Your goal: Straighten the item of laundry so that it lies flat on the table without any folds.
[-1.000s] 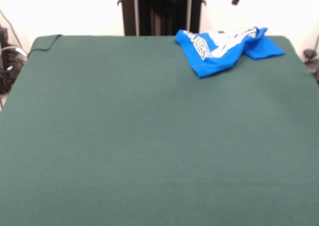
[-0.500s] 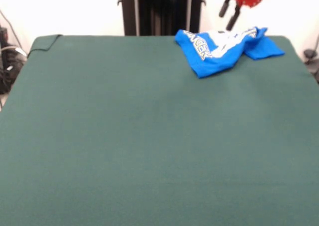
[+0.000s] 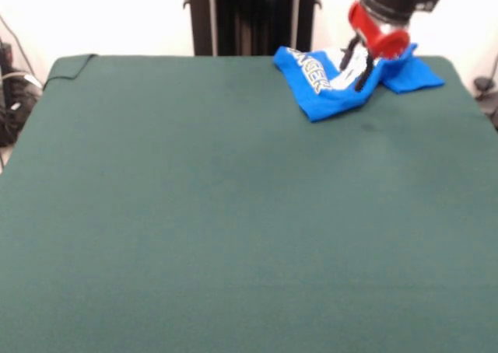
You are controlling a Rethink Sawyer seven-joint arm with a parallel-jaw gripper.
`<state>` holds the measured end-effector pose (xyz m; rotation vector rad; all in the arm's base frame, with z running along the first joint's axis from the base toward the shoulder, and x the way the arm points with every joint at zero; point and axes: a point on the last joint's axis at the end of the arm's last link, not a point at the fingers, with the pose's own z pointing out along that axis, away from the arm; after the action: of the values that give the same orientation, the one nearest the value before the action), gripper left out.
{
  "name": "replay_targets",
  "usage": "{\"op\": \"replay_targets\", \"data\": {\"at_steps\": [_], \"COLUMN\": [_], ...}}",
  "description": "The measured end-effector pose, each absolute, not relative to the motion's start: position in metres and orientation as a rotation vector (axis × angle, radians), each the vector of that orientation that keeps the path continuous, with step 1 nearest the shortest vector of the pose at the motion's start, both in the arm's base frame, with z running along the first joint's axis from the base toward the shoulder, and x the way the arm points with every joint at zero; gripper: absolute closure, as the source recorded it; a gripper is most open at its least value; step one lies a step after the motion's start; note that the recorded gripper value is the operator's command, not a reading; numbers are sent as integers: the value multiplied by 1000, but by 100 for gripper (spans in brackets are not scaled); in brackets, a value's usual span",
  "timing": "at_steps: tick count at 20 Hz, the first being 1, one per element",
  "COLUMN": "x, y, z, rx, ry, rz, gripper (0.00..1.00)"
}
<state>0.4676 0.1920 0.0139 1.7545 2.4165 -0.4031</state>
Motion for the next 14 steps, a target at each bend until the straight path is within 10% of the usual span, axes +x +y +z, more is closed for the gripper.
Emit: {"op": "replay_targets", "data": {"at_steps": [14], "x": [449], "y": [186], "z": [-49], "rx": [1555], "ry": [2431], "rz": [-589], "gripper": [0]}}
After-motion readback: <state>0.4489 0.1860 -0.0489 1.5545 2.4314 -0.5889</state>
